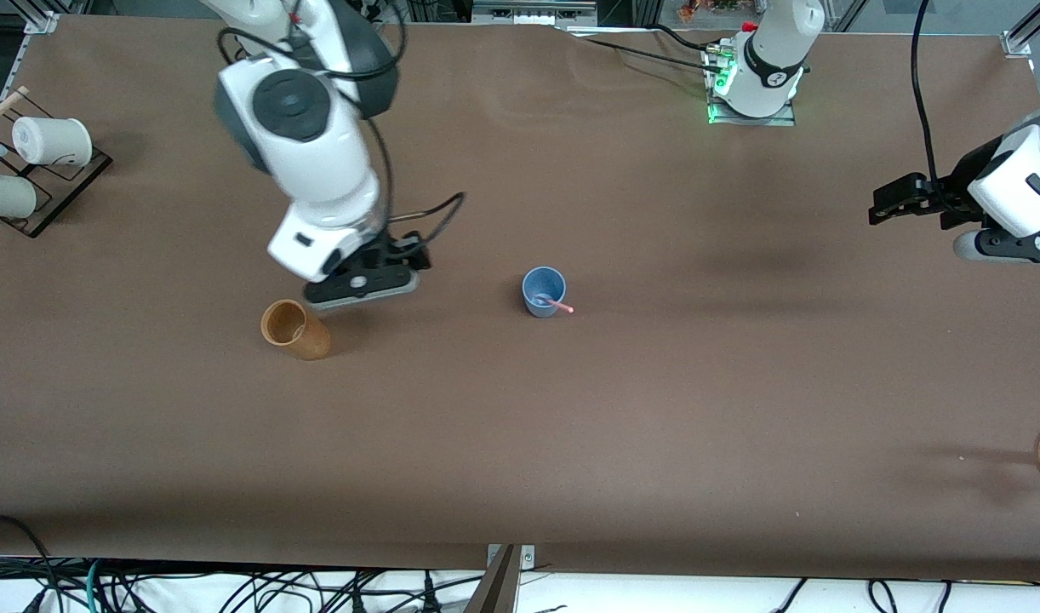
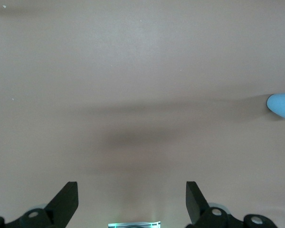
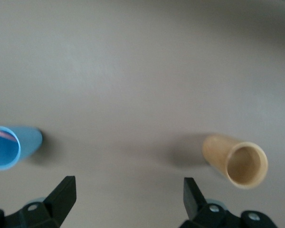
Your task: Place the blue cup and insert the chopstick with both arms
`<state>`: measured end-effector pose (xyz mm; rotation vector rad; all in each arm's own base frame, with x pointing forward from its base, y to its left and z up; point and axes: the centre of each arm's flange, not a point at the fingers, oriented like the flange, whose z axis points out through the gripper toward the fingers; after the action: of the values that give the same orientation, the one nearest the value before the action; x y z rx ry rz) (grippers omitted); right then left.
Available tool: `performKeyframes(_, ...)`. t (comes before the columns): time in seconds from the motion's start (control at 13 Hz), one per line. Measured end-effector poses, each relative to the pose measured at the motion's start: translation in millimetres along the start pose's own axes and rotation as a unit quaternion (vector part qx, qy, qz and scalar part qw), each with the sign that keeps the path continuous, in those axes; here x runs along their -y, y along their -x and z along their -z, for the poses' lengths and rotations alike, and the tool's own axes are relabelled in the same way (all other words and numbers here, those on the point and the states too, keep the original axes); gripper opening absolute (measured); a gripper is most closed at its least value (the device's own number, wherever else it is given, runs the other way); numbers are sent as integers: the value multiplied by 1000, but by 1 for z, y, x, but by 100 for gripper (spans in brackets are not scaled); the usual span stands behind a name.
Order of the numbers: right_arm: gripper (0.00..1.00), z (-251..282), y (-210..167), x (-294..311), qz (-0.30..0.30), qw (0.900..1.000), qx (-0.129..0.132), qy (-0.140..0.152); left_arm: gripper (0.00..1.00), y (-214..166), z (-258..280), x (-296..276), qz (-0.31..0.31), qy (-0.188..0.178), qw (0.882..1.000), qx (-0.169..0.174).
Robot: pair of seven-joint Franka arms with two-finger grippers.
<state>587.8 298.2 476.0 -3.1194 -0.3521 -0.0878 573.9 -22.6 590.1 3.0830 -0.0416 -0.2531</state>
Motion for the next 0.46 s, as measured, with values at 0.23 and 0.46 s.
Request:
performKeyframes(0.23,100,23,21,-75,14,999,42,-7,100,0,-1,2,1,0,1000,0)
performKeyframes(0.46,100,54,43,-127,33,998,60,11,100,0,-1,2,1,0,1000,1)
